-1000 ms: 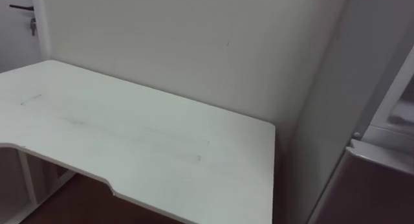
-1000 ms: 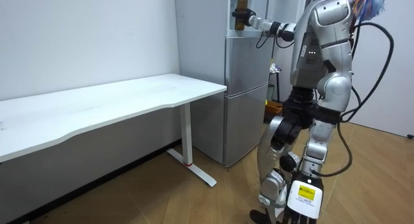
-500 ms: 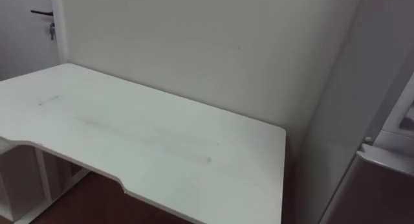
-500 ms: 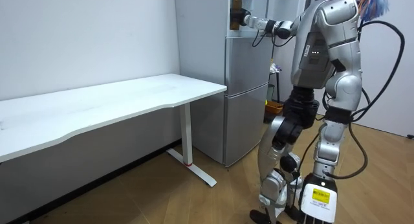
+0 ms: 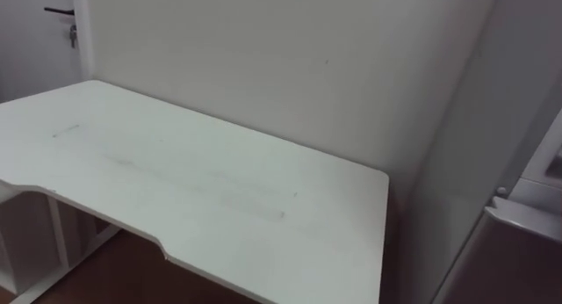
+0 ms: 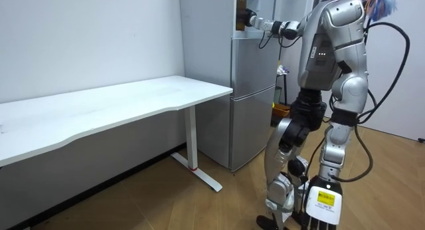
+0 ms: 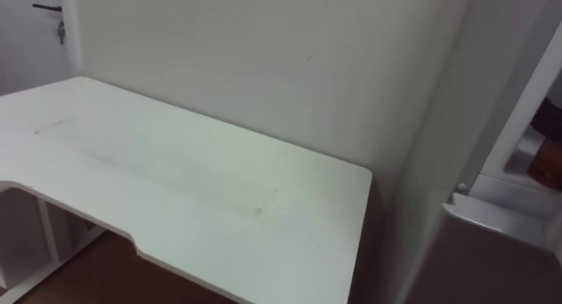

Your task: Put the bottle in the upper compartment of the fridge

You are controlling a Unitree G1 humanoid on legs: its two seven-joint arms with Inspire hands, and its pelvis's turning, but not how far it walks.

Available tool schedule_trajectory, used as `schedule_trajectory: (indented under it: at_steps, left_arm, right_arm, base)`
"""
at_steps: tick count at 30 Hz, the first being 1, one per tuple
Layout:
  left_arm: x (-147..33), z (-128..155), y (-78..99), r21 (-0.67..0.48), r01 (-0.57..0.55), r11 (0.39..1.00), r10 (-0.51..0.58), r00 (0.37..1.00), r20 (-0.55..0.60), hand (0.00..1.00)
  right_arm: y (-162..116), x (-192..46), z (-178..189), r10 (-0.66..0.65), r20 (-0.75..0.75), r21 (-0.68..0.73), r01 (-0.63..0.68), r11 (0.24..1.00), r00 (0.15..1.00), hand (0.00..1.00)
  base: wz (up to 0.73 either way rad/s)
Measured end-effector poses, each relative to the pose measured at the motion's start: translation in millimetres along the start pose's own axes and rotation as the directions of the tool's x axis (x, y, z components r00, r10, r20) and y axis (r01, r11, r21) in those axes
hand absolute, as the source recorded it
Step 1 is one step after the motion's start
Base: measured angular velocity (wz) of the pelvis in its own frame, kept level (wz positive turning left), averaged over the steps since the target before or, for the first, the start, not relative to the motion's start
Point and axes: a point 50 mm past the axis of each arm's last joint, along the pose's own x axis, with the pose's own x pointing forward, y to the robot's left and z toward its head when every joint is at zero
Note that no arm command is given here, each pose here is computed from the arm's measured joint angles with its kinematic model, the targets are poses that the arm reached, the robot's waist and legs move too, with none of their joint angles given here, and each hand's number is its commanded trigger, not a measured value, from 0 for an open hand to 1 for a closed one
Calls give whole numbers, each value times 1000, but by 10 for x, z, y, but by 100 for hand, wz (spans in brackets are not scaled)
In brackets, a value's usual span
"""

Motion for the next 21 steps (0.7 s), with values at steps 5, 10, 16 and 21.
schedule_trajectory:
  at_steps: [5,10,16,21]
  left_arm:
    - [0,6,3,-1,-1,1000,1,1000,3,0]
    - [1,24,8,-2,-4,1000,4,1000,10,0]
    - [0,42,12,-4,-13,1000,13,1000,19,0]
    - [0,40,19,-5,-27,1000,27,999,18,0]
  right_arm:
    - [15,20,-7,23,-5,-5,-23,1000,1000,0]
    - [22,20,-7,36,-5,-5,-36,999,999,0]
    - [34,20,-11,64,-7,-4,-64,998,998,0]
    - [39,20,-18,75,-20,18,-74,997,997,0]
  base:
    - [0]
    - [0]
    - [0]
    - [-3]
